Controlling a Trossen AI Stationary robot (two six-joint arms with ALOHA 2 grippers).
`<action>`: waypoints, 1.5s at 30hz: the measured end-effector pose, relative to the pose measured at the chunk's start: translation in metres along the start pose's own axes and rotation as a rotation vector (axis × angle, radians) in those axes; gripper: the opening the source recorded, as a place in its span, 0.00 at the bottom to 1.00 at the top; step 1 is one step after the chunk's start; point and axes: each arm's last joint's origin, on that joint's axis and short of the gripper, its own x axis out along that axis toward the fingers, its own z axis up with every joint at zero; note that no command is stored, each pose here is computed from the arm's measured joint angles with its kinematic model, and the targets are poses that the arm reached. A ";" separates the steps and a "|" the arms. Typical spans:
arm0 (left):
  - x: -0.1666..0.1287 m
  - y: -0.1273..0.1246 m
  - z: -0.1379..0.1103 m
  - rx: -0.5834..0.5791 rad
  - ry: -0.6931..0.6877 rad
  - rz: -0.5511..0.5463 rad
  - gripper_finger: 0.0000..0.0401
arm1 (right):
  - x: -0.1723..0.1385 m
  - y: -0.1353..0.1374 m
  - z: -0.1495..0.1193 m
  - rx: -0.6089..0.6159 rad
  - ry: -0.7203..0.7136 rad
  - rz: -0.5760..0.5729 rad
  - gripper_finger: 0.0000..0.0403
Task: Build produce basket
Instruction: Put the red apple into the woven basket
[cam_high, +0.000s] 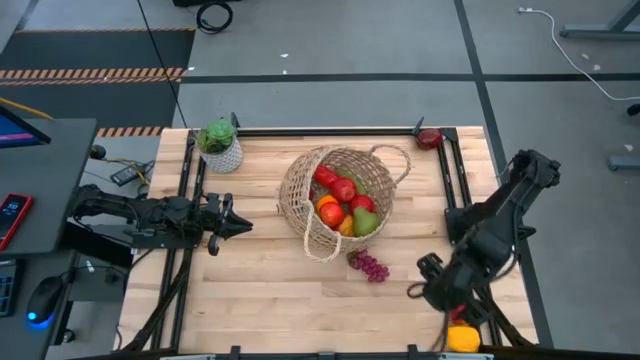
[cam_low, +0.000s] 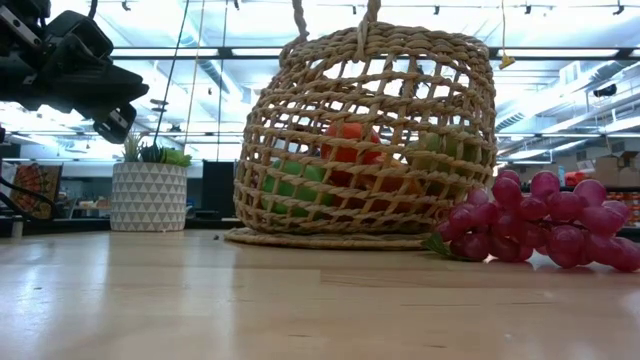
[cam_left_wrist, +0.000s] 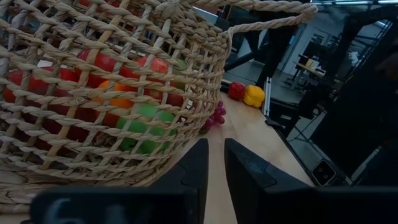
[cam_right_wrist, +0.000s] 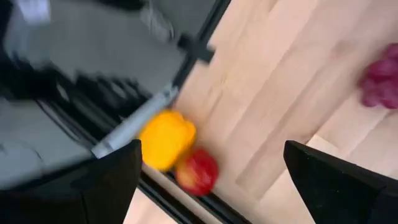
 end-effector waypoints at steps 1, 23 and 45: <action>0.000 0.000 0.000 0.000 0.000 0.000 0.15 | 0.007 0.002 -0.002 -0.044 0.022 -0.015 0.98; 0.000 0.000 0.000 0.000 0.000 0.001 0.15 | 0.124 0.007 -0.012 -0.284 0.619 -0.140 0.88; 0.000 0.000 0.000 0.000 -0.001 0.002 0.15 | 0.132 0.015 -0.006 -0.344 0.507 -0.153 0.87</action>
